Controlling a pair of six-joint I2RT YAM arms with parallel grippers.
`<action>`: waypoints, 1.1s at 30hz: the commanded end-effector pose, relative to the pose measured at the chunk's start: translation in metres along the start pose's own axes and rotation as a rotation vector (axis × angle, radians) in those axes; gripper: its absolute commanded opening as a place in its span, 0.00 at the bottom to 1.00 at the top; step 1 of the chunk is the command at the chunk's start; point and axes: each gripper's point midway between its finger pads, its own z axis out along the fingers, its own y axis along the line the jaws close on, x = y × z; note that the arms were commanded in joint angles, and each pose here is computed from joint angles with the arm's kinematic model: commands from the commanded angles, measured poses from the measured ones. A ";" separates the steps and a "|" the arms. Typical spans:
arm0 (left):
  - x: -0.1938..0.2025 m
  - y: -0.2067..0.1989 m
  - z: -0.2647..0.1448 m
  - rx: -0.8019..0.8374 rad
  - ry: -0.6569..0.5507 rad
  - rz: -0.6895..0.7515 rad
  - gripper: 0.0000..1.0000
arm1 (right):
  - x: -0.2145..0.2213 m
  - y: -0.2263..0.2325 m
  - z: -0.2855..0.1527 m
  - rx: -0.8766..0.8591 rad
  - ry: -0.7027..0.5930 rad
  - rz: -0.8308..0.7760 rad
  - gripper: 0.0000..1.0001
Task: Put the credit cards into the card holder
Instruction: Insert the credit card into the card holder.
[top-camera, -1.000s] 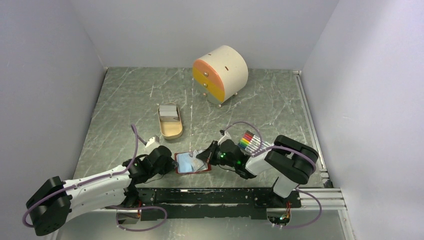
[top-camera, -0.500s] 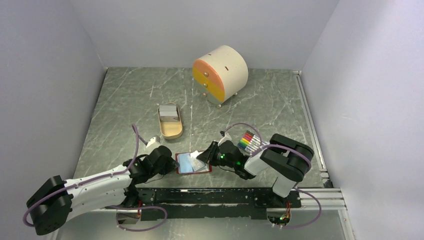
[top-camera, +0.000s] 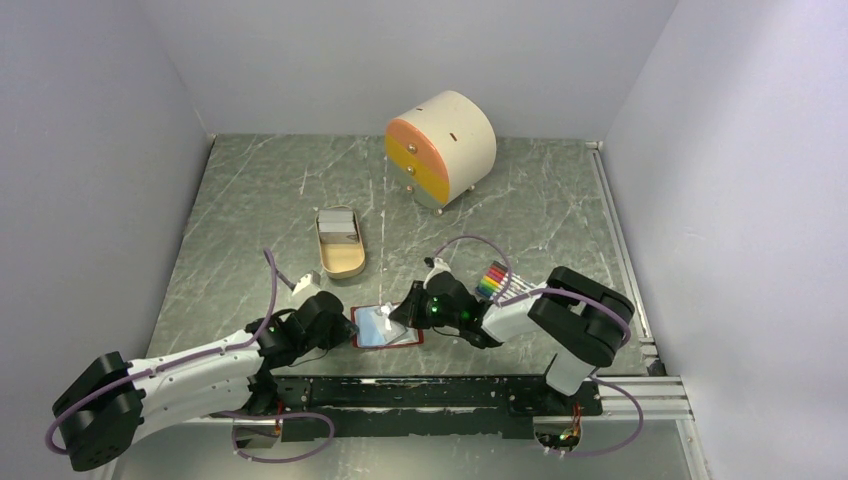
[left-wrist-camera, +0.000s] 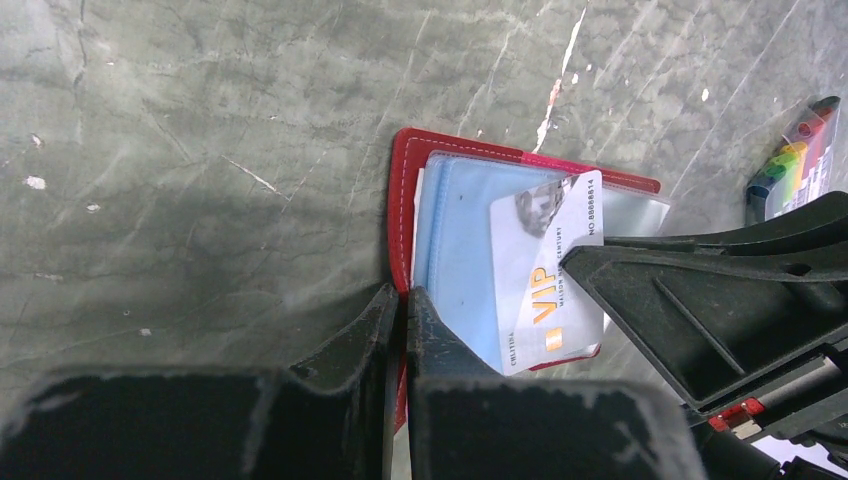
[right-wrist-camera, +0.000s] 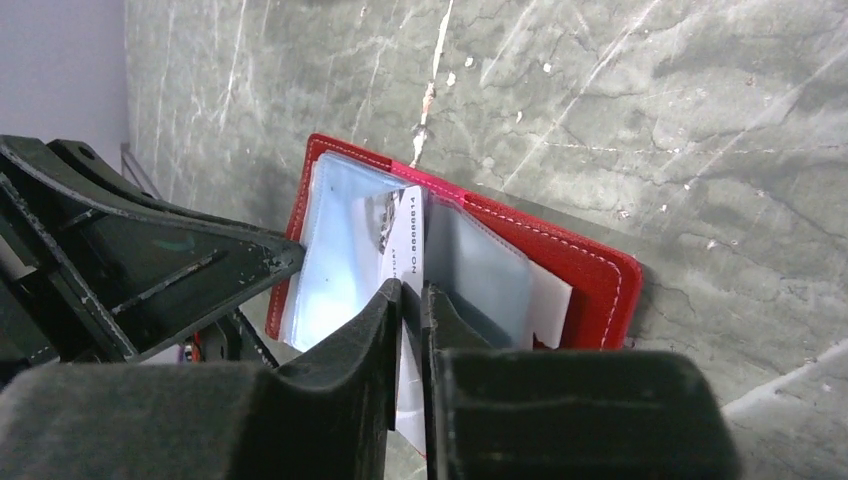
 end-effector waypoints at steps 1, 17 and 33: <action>0.001 0.001 -0.002 -0.002 0.007 0.020 0.09 | 0.014 -0.018 0.000 0.052 0.048 -0.020 0.07; 0.010 -0.003 0.001 0.033 0.043 -0.009 0.09 | 0.000 -0.019 -0.005 -0.009 -0.101 0.117 0.00; 0.012 -0.005 0.003 0.037 0.054 -0.007 0.09 | 0.014 -0.004 0.003 -0.027 -0.048 0.106 0.22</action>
